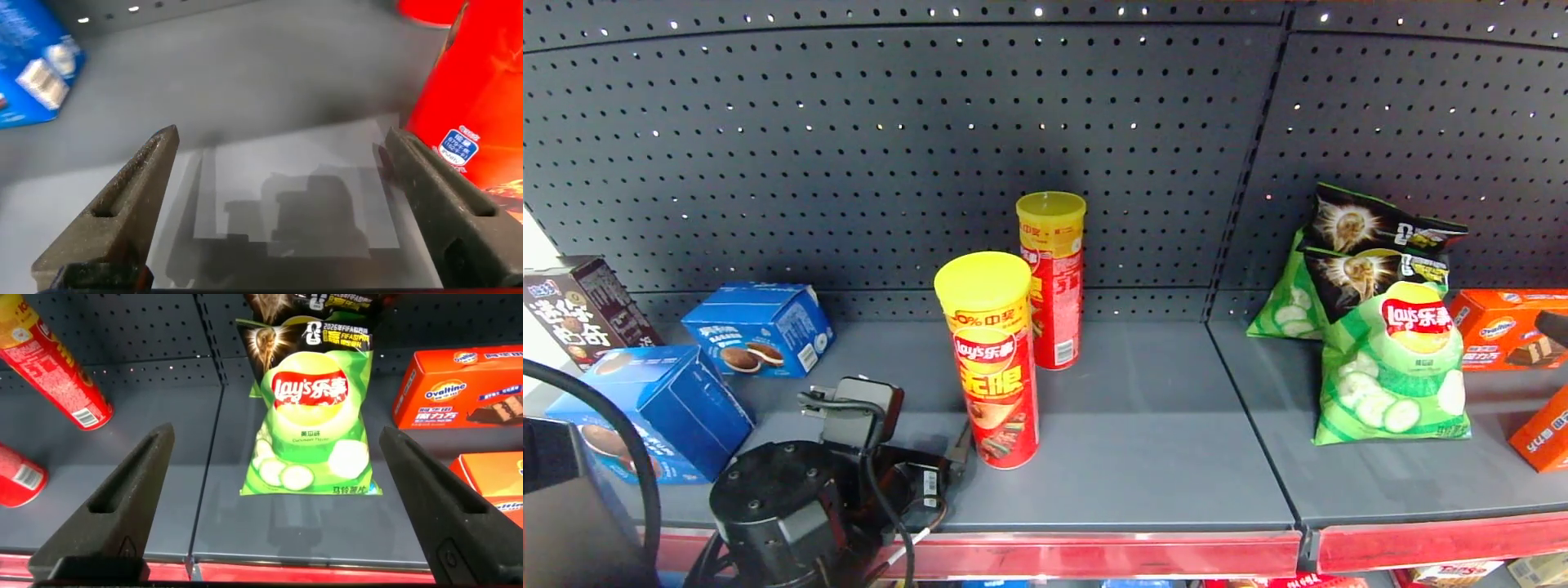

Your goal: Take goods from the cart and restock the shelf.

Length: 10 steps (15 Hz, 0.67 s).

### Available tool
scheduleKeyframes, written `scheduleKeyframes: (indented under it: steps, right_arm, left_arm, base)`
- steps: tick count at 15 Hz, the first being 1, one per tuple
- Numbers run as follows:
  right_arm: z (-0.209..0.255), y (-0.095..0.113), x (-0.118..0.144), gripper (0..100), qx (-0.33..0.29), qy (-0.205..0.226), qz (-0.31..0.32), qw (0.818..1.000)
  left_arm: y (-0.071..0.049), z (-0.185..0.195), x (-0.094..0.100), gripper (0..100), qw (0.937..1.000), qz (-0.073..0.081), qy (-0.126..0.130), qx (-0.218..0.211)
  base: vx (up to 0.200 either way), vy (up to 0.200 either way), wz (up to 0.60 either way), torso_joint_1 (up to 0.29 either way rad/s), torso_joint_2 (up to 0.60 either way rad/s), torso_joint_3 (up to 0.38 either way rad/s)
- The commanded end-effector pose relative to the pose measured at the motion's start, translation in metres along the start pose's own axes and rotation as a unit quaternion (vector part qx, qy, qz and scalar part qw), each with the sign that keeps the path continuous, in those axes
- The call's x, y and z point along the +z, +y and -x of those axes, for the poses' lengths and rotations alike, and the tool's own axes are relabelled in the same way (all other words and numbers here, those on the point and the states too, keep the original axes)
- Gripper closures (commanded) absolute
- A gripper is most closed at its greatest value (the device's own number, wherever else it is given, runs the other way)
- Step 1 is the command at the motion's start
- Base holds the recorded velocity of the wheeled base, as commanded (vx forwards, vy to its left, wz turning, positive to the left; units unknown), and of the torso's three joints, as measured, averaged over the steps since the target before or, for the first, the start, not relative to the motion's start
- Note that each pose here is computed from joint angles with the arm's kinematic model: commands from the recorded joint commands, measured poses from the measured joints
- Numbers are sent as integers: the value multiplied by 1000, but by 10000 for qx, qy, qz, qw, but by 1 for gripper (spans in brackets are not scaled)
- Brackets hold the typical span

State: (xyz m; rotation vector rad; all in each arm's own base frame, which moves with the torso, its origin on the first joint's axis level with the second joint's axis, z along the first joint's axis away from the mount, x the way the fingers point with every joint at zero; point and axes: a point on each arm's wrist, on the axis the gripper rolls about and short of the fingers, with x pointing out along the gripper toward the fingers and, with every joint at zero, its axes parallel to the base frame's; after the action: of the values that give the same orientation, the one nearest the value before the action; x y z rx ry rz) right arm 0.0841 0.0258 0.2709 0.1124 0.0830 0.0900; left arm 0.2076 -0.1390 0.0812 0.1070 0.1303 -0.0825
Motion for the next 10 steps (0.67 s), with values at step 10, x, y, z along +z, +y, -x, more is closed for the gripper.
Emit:
scheduleKeyframes:
  steps: [10]
  right_arm:
    - [0, -1, 0, 0, -71, -5, -5, 10000]
  left_arm:
    - [-16, -6, -2, 0, 9999, 102, -33, 11]
  base:
    - [0, 0, 0, 0, 0, 0]
